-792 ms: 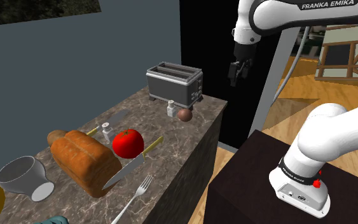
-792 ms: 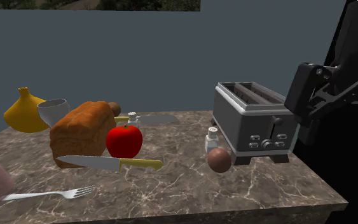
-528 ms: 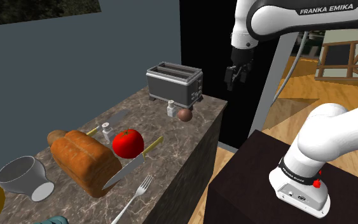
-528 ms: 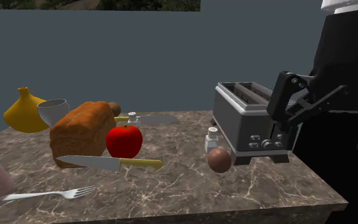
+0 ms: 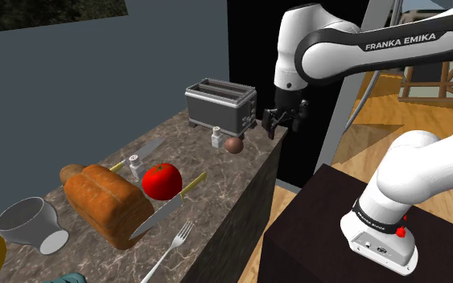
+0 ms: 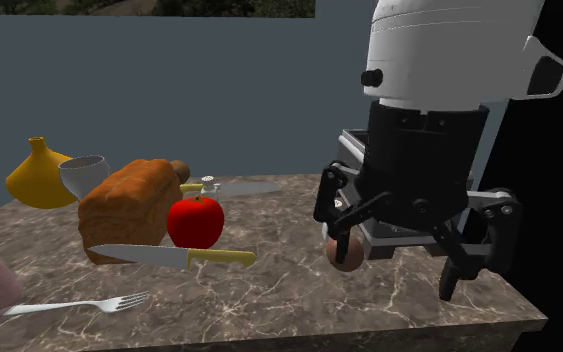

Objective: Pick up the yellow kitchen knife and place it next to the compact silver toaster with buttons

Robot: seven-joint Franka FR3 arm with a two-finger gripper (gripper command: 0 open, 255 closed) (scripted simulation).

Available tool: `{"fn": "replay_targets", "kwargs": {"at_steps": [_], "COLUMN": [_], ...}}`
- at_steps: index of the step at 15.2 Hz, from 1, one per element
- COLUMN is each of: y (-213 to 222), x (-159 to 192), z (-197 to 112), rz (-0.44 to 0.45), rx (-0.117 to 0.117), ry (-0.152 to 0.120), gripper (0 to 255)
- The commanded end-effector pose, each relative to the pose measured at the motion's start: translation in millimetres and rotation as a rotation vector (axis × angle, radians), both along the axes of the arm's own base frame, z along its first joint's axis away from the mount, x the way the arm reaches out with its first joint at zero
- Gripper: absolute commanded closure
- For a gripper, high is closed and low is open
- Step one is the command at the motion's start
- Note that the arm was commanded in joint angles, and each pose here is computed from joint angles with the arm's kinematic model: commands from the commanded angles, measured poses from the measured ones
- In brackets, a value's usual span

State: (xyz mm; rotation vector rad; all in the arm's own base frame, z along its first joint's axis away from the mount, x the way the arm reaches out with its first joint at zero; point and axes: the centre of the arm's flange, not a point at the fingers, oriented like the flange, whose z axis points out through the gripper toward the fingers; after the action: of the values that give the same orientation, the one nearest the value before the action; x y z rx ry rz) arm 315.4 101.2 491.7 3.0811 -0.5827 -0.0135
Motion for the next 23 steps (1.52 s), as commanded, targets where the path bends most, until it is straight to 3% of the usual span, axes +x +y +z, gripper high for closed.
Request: {"fn": "replay_targets", "kwargs": {"at_steps": [1,12,23], "y": [21.7,132.8,218.4], "x": [1.9,49.9,139.4], "z": [-10.1,-71.3,-126.8], "rz": [-0.085,-0.503,-0.922], "rx": [0.013,0.075,0.136], "ry": [0.001,0.006,0.011], "gripper": [0,0,0]}}
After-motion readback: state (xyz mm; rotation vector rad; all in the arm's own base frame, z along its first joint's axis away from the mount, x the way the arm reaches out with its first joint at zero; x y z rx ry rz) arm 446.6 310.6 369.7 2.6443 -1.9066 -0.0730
